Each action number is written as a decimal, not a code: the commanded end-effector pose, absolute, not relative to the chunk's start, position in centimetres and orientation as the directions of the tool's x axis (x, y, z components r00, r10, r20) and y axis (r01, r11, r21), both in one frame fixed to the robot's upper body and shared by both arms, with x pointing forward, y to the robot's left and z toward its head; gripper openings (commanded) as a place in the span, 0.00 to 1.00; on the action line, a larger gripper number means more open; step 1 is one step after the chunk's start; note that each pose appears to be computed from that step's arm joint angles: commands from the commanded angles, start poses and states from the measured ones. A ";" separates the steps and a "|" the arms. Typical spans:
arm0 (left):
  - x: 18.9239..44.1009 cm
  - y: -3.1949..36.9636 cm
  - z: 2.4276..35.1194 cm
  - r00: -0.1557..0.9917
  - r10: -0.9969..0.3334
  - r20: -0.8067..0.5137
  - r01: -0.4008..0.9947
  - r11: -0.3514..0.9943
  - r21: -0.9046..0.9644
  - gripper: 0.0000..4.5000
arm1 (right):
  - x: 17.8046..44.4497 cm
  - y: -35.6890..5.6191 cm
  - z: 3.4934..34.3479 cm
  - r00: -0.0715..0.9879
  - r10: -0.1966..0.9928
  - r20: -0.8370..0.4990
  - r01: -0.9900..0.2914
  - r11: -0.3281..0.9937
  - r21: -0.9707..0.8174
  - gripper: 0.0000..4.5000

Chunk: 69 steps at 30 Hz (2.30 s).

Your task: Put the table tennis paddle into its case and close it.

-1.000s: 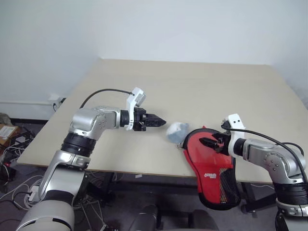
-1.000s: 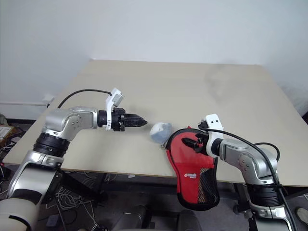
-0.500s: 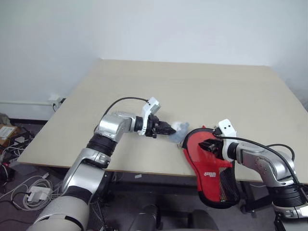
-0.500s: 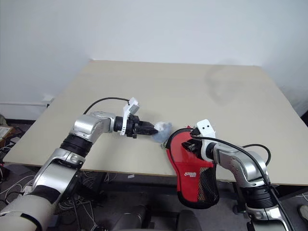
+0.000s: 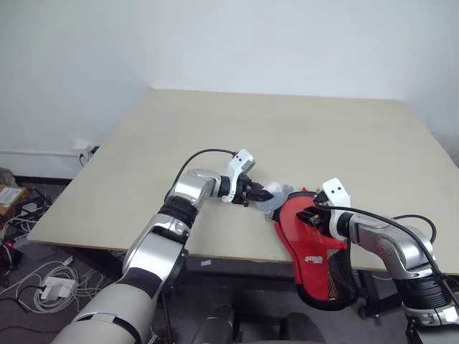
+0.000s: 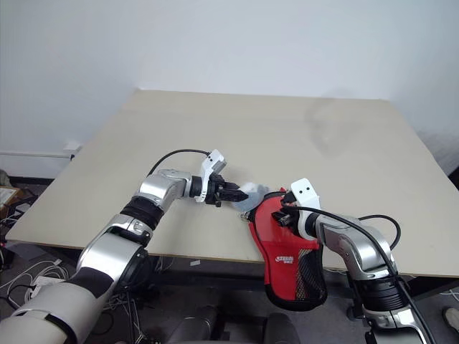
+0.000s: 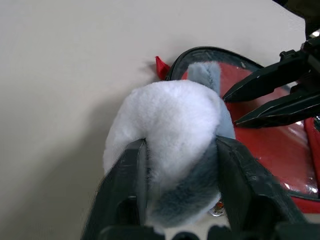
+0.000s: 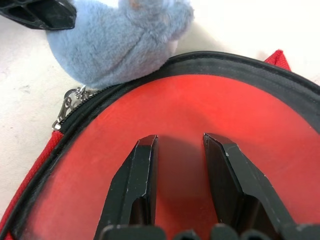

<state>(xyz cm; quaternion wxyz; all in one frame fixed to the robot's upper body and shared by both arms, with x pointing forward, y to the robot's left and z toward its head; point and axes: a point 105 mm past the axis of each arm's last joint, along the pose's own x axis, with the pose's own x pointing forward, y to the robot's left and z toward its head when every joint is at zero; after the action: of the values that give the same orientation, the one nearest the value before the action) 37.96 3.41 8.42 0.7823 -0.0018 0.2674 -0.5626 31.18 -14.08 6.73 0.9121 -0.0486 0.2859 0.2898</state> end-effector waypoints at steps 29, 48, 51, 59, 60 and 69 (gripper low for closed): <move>44.5 1.4 16.6 0.581 -0.745 -0.327 0.789 0.615 0.002 0.00 | 27.2 -14.2 2.6 0.542 0.410 -0.734 -0.548 0.834 0.062 0.34; 43.7 -6.6 17.5 0.724 -0.654 -0.219 0.681 0.729 0.076 0.00 | 24.1 -12.5 2.4 0.536 0.431 -0.727 -0.529 0.842 0.109 0.34; 43.2 -7.8 17.6 0.715 -0.672 -0.195 0.693 0.718 0.068 0.00 | 23.8 -12.2 2.4 0.537 0.431 -0.725 -0.523 0.844 0.114 0.34; 41.0 -11.5 17.6 0.636 -0.757 -0.151 0.771 0.632 0.078 0.00 | 23.8 -11.7 2.2 0.541 0.423 -0.727 -0.514 0.851 0.112 0.34; 40.6 -11.8 17.3 0.618 -0.771 -0.156 0.785 0.614 0.076 0.00 | 23.7 -11.7 2.2 0.541 0.422 -0.727 -0.513 0.851 0.112 0.34; 36.3 -14.1 14.4 0.290 -0.928 -0.235 0.955 0.296 0.010 0.00 | 24.2 -11.7 2.7 0.557 0.430 -0.711 -0.540 0.837 0.083 0.34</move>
<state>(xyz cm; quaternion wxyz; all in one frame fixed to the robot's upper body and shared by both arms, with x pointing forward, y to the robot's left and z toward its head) 40.23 -8.71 13.56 0.8498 0.0889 0.1249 -0.5043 26.00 -12.09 5.73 0.9107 -0.0786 0.3126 0.2581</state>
